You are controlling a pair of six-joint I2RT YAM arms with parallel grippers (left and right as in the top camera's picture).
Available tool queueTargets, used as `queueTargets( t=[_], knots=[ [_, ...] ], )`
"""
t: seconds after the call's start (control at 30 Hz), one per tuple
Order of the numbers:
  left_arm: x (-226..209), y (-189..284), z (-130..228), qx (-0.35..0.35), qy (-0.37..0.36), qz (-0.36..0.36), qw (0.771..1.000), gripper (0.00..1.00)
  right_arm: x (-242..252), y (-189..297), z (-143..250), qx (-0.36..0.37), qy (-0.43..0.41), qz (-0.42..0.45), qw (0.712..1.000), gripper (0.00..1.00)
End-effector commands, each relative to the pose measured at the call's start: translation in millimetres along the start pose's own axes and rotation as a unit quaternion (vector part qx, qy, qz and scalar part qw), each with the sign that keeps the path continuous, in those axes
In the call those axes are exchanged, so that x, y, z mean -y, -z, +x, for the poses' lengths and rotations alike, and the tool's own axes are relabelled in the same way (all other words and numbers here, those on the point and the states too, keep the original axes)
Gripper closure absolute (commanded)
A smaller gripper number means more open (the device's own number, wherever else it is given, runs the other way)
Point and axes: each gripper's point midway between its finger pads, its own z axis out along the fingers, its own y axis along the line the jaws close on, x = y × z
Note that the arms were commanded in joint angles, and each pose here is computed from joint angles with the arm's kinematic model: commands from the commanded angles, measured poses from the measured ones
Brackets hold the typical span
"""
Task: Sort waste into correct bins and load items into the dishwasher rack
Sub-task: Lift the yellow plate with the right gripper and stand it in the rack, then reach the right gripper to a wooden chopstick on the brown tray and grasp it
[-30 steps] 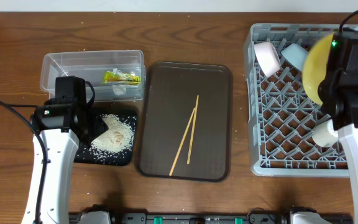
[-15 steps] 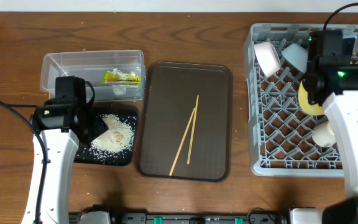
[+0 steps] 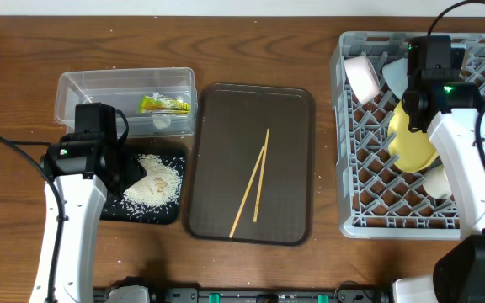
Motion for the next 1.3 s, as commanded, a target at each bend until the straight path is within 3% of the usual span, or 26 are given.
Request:
queueTargets(
  t=[0.0,0.2,0.37,0.47,0.57,0.77,1.27],
  knots=[
    [-3,0,0,0.002,0.01,-0.004,1.0,0.24,4,7,-3,0.006,-0.037,-0.017,0.999,0.33],
    [-3,0,0,0.002,0.01,-0.005,1.0,0.24,-3,45,-22,0.056,-0.077,-0.123,0.988,0.27],
    [-3,0,0,0.002,0.01,-0.004,1.0,0.24,-37,100,-30,0.086,-0.079,-0.306,0.945,0.26],
    [-3,0,0,0.002,0.01,-0.004,1.0,0.24,-63,128,-16,0.063,-0.058,-0.407,0.909,0.28],
    [-3,0,0,0.001,0.01,-0.004,1.0,0.24,-85,142,13,0.004,-0.028,-0.453,0.891,0.29],
    [-3,0,0,0.002,0.01,-0.004,1.0,0.24,-118,158,67,-0.102,0.024,-0.462,0.881,0.3],
    [-3,0,0,0.002,0.01,-0.004,1.0,0.24,-241,187,154,-0.2,0.142,-0.434,0.867,0.28]
  ],
)
